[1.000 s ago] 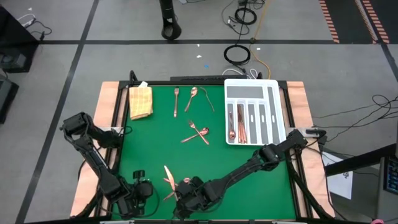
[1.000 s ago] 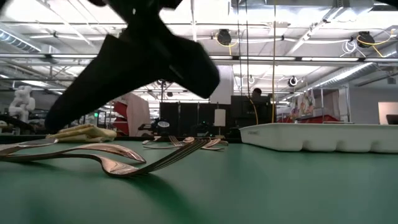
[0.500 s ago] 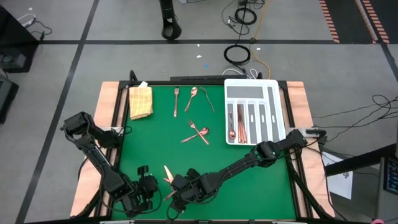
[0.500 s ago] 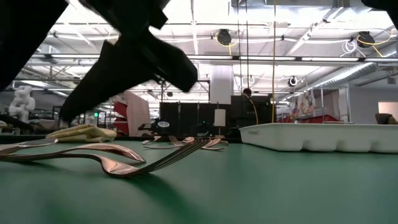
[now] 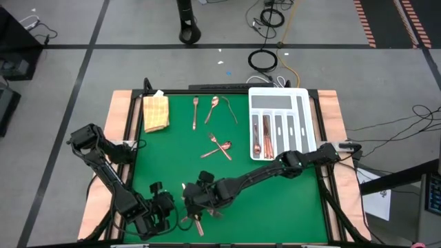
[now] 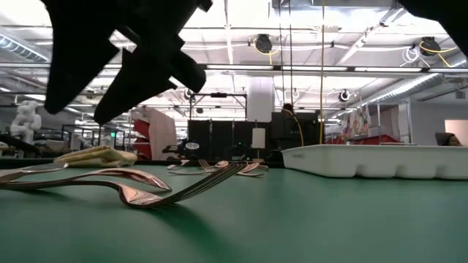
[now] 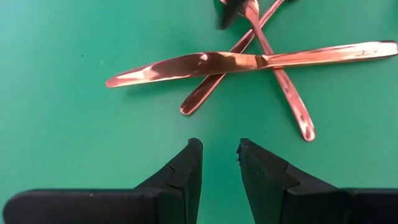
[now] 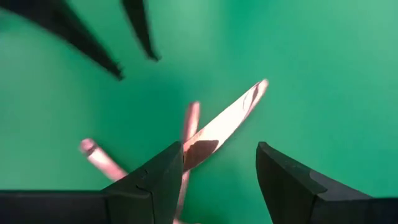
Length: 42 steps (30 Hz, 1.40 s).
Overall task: Sort silverware
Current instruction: Put the gold table knife into the silverware organizer
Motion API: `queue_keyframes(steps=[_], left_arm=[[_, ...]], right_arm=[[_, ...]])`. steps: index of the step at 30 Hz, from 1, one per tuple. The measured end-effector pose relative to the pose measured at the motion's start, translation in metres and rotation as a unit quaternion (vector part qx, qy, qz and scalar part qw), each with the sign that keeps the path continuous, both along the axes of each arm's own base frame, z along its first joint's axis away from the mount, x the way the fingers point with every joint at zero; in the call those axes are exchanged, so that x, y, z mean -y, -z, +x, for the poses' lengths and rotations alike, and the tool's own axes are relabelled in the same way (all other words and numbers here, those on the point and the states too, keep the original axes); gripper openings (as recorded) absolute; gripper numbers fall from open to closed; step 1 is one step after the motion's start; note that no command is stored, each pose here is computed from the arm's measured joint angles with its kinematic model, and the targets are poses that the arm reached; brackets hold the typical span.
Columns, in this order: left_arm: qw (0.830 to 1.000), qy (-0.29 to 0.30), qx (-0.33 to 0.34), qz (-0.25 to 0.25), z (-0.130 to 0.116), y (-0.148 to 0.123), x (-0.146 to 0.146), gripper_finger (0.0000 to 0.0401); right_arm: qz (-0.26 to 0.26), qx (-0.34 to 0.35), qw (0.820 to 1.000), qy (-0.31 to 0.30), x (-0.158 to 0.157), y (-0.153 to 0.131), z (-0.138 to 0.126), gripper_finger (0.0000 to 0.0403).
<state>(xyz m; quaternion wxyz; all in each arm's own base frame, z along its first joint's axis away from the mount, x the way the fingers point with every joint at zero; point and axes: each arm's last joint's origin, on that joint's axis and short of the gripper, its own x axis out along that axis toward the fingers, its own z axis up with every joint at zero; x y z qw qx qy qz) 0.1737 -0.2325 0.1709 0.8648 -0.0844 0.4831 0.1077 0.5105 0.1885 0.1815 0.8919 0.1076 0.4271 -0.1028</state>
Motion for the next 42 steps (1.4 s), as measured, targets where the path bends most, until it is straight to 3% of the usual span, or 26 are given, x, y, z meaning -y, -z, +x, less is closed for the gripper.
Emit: queue_keyframes(steps=[3,6,13,17,24,31,42], left_arm=[[1.0,-0.011,-0.003,0.0,-0.001,0.0,-0.001,0.0111],[1.0,-0.024,-0.009,0.004,-0.002,0.001,-0.003,0.0111],[0.998,-0.052,-0.033,0.009,-0.007,0.002,-0.007,0.0111],[0.995,-0.052,-0.079,-0.02,-0.016,0.0,-0.006,0.0111],[0.984,-0.017,-0.155,-0.083,-0.051,-0.021,0.001,0.0111],[0.989,-0.04,-0.094,-0.11,-0.085,-0.04,0.004,0.0111],[0.989,-0.056,-0.069,-0.12,-0.09,-0.04,0.007,0.0111]], right_arm=[[-0.01,-0.004,1.0,-0.012,0.008,0.0,0.003,0.0188],[0.022,-0.007,1.0,0.008,0.019,0.0,0.007,0.0195],[0.055,-0.013,0.998,0.024,0.033,0.001,0.011,0.0263],[0.056,-0.015,0.998,0.022,0.033,0.001,0.011,0.0288],[0.054,-0.017,0.998,0.023,0.029,0.007,0.012,0.0292],[0.067,-0.004,0.997,0.038,0.03,0.021,0.019,0.0293],[0.048,0.009,0.997,0.059,0.037,0.026,0.023,0.0293]])
